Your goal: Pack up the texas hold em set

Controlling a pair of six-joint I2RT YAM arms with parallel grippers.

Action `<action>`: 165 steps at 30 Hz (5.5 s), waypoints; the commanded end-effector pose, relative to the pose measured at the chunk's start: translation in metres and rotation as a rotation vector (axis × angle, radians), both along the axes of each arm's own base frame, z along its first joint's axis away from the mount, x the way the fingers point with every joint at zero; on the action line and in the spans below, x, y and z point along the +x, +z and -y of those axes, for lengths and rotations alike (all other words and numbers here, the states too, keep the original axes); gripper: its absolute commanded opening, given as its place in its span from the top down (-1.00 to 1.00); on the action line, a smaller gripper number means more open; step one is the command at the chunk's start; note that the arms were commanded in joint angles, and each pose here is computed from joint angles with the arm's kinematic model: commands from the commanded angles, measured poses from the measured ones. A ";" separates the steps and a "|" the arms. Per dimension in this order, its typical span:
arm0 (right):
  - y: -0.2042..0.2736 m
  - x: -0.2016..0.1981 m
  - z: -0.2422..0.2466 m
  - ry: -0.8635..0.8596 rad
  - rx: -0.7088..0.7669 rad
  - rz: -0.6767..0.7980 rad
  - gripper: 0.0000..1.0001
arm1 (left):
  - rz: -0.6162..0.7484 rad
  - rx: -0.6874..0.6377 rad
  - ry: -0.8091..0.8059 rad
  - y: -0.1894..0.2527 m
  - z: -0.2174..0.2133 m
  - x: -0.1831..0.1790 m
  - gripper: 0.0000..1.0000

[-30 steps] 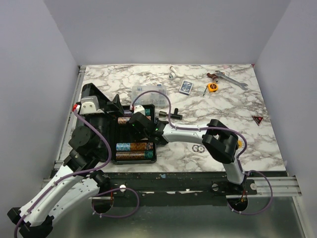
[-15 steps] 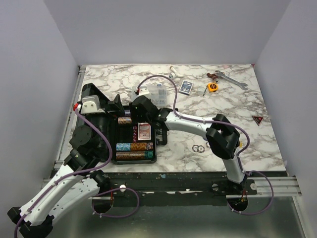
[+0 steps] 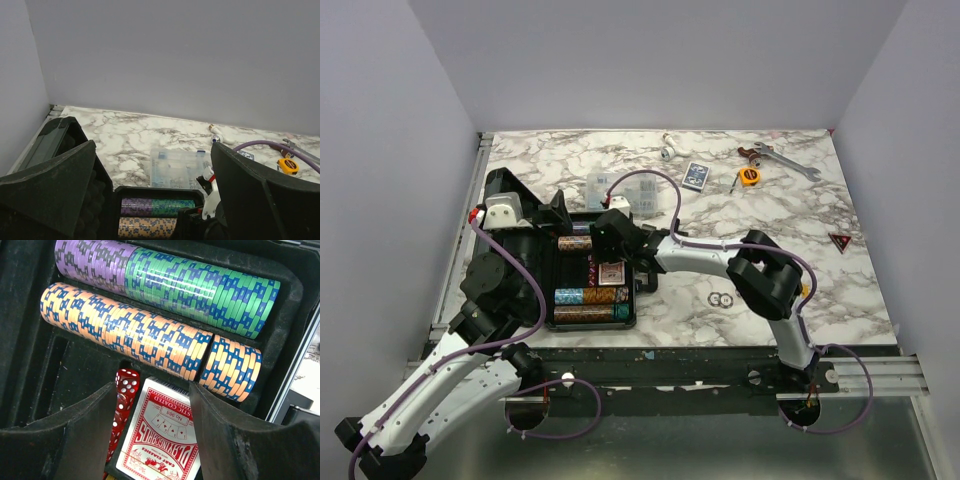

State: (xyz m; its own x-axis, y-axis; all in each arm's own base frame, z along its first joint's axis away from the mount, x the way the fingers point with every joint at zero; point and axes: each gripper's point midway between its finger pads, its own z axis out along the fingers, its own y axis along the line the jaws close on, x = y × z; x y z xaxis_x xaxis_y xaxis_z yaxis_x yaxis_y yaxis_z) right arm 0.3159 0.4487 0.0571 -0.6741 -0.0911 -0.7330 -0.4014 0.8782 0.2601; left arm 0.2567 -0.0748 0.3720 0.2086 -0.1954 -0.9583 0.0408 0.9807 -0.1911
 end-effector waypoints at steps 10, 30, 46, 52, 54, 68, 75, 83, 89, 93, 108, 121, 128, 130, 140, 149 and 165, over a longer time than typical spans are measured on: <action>0.051 0.002 -0.009 0.066 0.010 0.045 -0.32 | 0.009 -0.012 -0.032 0.010 0.005 -0.002 -0.95; 0.078 0.187 0.268 -0.669 -0.073 0.071 -1.00 | -0.040 0.020 -0.113 0.002 0.029 0.006 -0.97; -0.017 0.281 0.277 -0.785 -0.113 -0.057 -1.00 | -0.083 0.053 -0.142 -0.008 0.042 0.014 -0.97; -0.039 0.272 0.286 -0.815 -0.249 -0.041 -0.99 | -0.088 0.056 -0.147 -0.010 0.043 0.015 -0.97; -0.043 0.267 0.289 -0.824 -0.308 -0.025 -0.93 | -0.090 0.059 -0.145 -0.010 0.044 0.016 -0.97; -0.043 0.264 0.270 -0.750 -0.334 -0.019 -0.42 | -0.097 -0.002 -0.192 0.001 0.051 0.012 -0.97; -0.006 0.263 0.266 -0.767 -0.228 0.026 -0.25 | -0.067 -0.003 -0.256 0.039 0.059 0.007 -0.97; 0.070 0.242 0.258 -0.750 -0.075 0.103 -0.14 | -0.035 0.053 -0.189 0.028 0.037 -0.002 -0.97; 0.118 0.185 0.223 -0.699 0.069 0.111 -0.13 | 0.011 0.039 -0.147 0.024 0.019 -0.012 -0.97; 0.122 0.122 0.159 -0.601 0.191 0.050 -0.14 | 0.041 0.016 -0.123 0.032 0.012 -0.015 -0.97; 0.093 -0.034 -0.033 -0.272 0.333 -0.063 -0.13 | 0.060 -0.002 -0.093 0.030 0.004 -0.018 -0.97; 0.055 -0.037 -0.074 -0.217 0.279 -0.103 -0.17 | 0.042 0.011 -0.108 0.024 0.011 -0.013 -0.97; 0.039 -0.043 -0.078 -0.228 0.262 -0.163 -0.20 | 0.036 0.015 -0.108 0.022 0.013 -0.011 -0.97; 0.035 -0.041 -0.077 -0.240 0.249 -0.161 -0.25 | 0.035 0.015 -0.110 0.021 0.013 -0.011 -0.97; 0.021 -0.040 -0.087 -0.199 0.209 -0.155 -0.61 | 0.033 0.016 -0.110 0.021 0.014 -0.010 -0.97; 0.030 -0.039 -0.088 -0.144 0.207 -0.110 -0.77 | 0.029 0.022 -0.108 0.020 0.014 -0.009 -0.97; 0.038 -0.003 -0.116 0.061 0.179 0.098 -0.18 | 0.025 0.025 -0.117 0.019 0.017 -0.009 -0.97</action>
State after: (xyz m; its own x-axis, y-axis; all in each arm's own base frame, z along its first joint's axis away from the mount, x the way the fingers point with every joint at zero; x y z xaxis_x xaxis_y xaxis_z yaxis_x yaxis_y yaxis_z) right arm 0.3022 0.5521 0.1035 -0.6186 0.0244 -0.7853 -0.4439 0.8139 0.3749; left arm 0.2472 -0.0888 0.3933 0.2119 -0.1965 -0.9573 0.1544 0.9740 -0.1658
